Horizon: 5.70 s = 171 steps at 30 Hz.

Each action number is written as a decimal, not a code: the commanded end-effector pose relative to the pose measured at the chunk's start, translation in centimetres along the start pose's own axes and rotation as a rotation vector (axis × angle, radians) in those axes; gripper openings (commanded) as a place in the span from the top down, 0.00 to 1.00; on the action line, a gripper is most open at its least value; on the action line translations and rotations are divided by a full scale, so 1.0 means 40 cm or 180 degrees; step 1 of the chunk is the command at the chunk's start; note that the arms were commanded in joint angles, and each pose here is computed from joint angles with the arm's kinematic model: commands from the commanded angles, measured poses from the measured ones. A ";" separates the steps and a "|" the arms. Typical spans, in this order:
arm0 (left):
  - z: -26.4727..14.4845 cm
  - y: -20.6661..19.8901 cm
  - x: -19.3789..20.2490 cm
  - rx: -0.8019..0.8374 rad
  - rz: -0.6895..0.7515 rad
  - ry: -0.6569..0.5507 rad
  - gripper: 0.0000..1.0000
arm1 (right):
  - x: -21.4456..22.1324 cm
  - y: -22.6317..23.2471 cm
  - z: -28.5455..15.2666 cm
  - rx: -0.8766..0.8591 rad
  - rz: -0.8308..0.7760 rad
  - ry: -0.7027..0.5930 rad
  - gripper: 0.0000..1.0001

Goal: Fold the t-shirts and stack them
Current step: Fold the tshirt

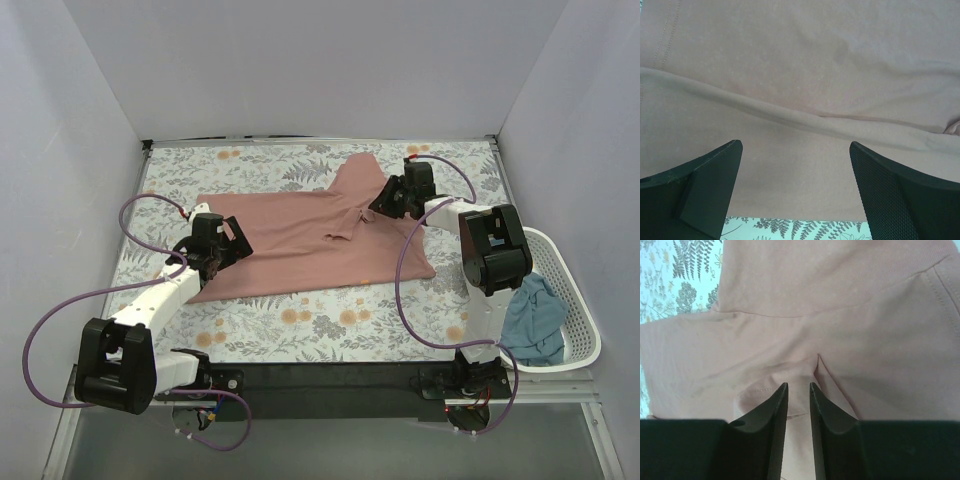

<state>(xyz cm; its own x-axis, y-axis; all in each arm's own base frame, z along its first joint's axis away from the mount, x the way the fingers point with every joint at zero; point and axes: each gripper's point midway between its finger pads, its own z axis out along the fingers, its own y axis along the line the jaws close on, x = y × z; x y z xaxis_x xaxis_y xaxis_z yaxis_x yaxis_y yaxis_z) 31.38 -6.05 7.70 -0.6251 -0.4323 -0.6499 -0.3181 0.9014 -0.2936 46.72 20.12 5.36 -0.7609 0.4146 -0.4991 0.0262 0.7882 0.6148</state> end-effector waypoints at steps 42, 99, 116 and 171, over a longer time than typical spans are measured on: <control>0.000 -0.012 -0.008 0.0042 0.0071 -0.0038 0.12 | -0.123 0.137 0.096 -0.0485 -0.0249 -0.0010 0.91; 0.036 0.253 0.058 -0.1527 -0.0624 0.0291 0.13 | 0.143 -0.286 -0.336 0.0659 -0.0908 0.0658 0.76; 0.039 0.276 0.080 -0.1691 -0.0582 0.0393 0.14 | 0.184 -0.349 -0.470 0.1198 -0.0715 0.0318 0.99; -0.030 0.107 0.025 -0.0574 -0.0387 0.0017 0.08 | 0.209 0.155 -0.115 -0.0527 0.0532 -0.0126 0.28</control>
<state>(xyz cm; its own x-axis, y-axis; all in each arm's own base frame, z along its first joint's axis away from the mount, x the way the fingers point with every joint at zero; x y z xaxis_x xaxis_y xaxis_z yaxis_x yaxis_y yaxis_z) 27.72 -2.34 5.37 -0.6001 -0.5425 -0.5879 -0.5377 0.8177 -0.2057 35.30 25.26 5.14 -0.7744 0.5151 -0.3675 0.0908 0.6652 0.7411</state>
